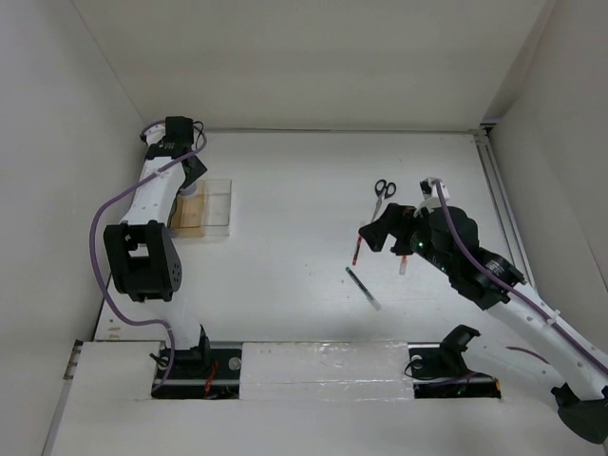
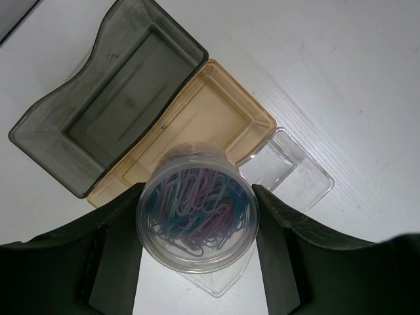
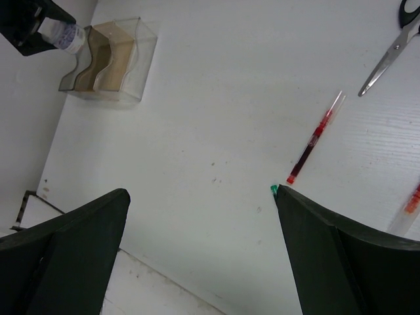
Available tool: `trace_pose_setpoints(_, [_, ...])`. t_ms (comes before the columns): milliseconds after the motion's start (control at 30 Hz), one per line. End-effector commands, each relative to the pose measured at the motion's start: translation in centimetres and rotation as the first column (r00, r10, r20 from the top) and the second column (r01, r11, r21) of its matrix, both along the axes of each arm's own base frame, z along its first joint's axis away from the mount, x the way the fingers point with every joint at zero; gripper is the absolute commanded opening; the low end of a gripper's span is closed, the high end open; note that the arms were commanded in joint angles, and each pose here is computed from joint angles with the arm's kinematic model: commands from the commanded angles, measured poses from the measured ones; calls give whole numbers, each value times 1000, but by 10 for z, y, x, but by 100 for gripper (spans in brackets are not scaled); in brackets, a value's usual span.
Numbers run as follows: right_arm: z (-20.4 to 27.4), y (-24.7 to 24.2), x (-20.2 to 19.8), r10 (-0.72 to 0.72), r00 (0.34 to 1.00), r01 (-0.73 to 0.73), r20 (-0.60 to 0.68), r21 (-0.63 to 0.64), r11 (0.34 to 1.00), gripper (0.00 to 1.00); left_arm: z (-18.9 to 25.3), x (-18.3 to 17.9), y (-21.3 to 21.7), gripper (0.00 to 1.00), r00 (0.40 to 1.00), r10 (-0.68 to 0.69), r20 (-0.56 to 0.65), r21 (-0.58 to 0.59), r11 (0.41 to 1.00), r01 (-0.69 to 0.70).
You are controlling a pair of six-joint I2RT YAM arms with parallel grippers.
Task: Sort the stationery into containers
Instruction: Place the stationery at the center of the board.
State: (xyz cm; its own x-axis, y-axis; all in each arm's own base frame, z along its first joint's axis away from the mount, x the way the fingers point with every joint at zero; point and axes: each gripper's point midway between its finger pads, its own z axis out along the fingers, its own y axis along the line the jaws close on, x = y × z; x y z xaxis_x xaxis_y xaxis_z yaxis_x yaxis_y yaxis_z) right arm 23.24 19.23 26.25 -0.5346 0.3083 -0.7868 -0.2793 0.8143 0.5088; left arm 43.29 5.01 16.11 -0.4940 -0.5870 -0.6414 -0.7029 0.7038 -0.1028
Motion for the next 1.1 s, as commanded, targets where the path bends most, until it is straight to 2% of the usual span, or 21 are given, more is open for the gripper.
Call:
trace_pose_setpoints(0, [22, 10, 4, 32, 996, -36, 78, 49, 998, 100, -4, 4, 4, 0, 1000, 22, 5, 10, 1000, -22])
trace_pose_setpoints(200, [16, 17, 5, 59, 997, -62, 59, 45, 997, 100, -15, 5, 7, 0, 999, 41, -18, 20, 999, -40])
trace_pose_setpoints(333, [15, 20, 5, 68, 996, -70, 58, 47, 996, 100, -33, -2, 13, 0, 994, 69, -87, 47, 997, -65])
trace_pose_setpoints(567, [20, 24, 4, 92, 994, -95, 60, 45, 994, 100, -37, -1, 14, 3, 992, 90, -88, 47, 995, -86])
trace_pose_setpoints(700, [27, 27, 3, 112, 991, -116, 72, 49, 992, 100, -49, -2, 9, 16, 992, 67, -108, 26, 998, -65])
trace_pose_setpoints(800, [29, 29, 4, 122, 990, -126, 70, 51, 991, 100, -53, -1, 9, 40, 991, 74, -114, 22, 997, -72])
trace_pose_setpoints(933, [29, 31, 2, 135, 988, -139, 73, 46, 989, 100, -49, -3, 11, 49, 990, 89, -109, 31, 996, -86])
trace_pose_setpoints(967, [29, 33, 0, 144, 987, -148, 73, 46, 988, 100, -44, -4, 12, 55, 991, 93, -96, 38, 995, -90])
trace_pose_setpoints(1000, [26, 34, 1, 145, 987, -147, 66, 41, 988, 100, -38, -4, 12, 65, 992, 94, -83, 37, 995, -91])
trace_pose_setpoints(1067, [26, 34, 1, 145, 987, -147, 66, 41, 988, 100, -34, -4, 12, 73, 993, 94, -72, 36, 995, -91])
